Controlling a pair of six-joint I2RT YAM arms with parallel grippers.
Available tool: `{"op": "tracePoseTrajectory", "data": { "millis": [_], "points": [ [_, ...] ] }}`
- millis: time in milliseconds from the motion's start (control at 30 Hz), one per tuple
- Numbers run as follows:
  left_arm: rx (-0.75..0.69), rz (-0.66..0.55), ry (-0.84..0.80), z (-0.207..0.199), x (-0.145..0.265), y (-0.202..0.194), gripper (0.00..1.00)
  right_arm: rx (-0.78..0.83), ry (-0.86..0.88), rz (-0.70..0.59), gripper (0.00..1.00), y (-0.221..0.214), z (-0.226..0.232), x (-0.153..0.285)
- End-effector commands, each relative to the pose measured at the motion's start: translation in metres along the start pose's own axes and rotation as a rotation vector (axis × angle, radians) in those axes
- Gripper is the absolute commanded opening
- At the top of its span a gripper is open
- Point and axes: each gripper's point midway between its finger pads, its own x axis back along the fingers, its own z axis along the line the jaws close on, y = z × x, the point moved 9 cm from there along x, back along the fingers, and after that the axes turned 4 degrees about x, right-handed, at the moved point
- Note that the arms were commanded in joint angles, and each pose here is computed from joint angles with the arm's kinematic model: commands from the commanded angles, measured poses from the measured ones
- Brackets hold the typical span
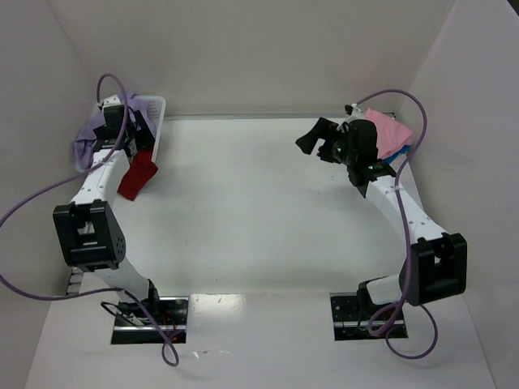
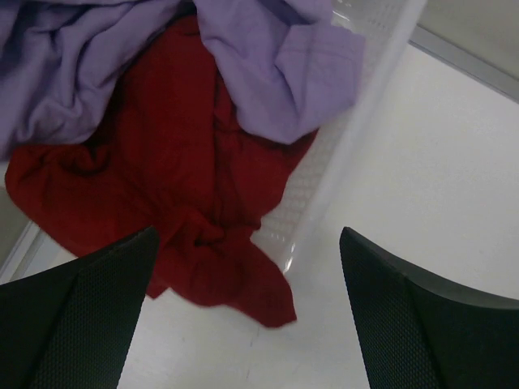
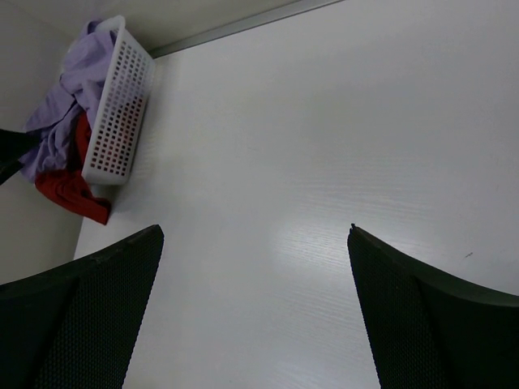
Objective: Fold and stack the t-shirts
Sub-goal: Grab crumpled tshirt from bin with the left arm
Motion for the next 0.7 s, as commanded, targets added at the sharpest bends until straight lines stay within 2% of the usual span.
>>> {"op": "tracePoseTrajectory", "data": {
  "millis": [0,167,367,567,667],
  "points": [
    [0.022,-0.163,0.009,-0.009,-0.033,0.033,1.0,0.046,0.082,-0.045,1.0,0.019,0.014,-0.01],
    [0.094,-0.188,-0.05,-0.026,-0.076,0.031,1.0,0.06,0.068,-0.019,1.0,0.017,0.01,-0.017],
    [0.12,-0.159,-0.078,-0.041,-0.126,0.024,1.0,0.069,0.05,-0.028,1.0,0.018,0.008,-0.017],
    [0.119,-0.162,-0.016,-0.041,-0.153,0.02,0.92,0.06,0.027,-0.003,1.0,0.012,0.001,-0.029],
    [0.109,-0.135,0.032,-0.035,-0.162,0.005,0.84,0.056,0.019,0.013,1.0,0.009,-0.001,-0.031]
  ]
}}
